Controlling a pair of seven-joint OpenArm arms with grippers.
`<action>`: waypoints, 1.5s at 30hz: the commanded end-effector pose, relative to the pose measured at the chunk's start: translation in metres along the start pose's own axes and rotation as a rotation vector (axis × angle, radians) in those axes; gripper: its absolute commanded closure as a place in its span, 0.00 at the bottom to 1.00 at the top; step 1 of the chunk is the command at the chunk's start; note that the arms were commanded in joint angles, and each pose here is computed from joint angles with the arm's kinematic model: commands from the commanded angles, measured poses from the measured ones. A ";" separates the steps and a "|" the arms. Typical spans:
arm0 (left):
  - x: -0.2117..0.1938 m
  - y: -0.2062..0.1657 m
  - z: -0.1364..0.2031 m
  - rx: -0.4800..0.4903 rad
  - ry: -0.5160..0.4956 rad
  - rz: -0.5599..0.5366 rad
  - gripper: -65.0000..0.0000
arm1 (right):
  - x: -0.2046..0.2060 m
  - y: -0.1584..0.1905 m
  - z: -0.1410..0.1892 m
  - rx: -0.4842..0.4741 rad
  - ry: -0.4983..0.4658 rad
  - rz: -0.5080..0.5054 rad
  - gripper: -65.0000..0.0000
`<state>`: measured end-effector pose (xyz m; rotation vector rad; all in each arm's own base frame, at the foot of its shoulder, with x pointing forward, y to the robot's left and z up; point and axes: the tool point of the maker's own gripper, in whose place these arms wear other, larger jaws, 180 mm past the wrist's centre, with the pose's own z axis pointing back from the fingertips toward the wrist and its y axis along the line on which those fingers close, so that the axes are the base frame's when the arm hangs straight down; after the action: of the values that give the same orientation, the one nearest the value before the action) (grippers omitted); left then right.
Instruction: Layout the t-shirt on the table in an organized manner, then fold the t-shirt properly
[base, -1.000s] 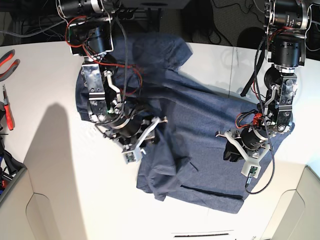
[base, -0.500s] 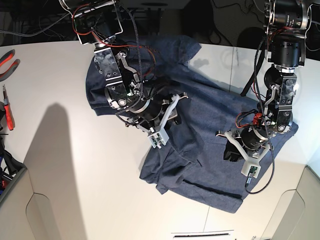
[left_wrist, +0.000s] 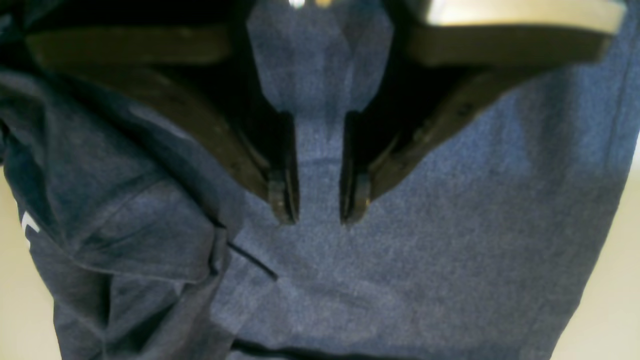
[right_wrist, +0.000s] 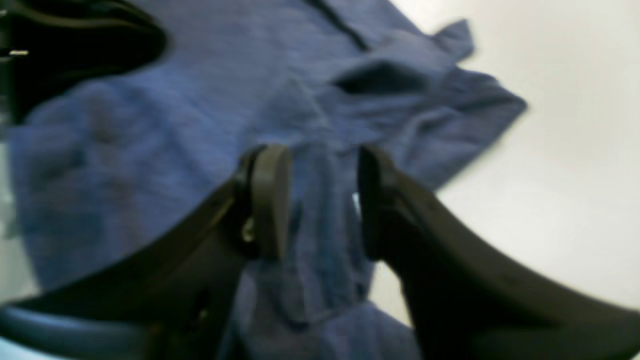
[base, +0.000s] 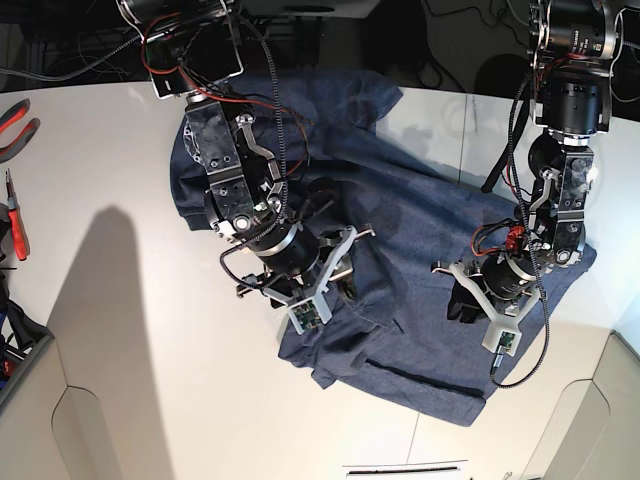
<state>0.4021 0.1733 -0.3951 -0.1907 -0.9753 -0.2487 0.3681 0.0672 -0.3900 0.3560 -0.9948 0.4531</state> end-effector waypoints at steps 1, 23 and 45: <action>0.025 0.007 0.001 0.009 -0.066 -0.009 0.72 | 0.018 -0.001 -0.002 -0.001 -0.055 0.000 0.56; 0.026 0.007 0.002 0.009 -0.073 -0.009 0.72 | -0.025 0.006 -0.013 0.022 0.007 -0.034 0.61; 0.026 0.007 0.002 0.009 -0.073 -0.009 0.72 | 0.003 -0.030 -0.018 -0.131 -0.011 0.114 1.00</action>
<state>0.4027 0.1731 -0.3941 -0.1915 -0.9820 -0.2483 0.3846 0.0457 -0.4187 0.1784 -0.9911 0.4963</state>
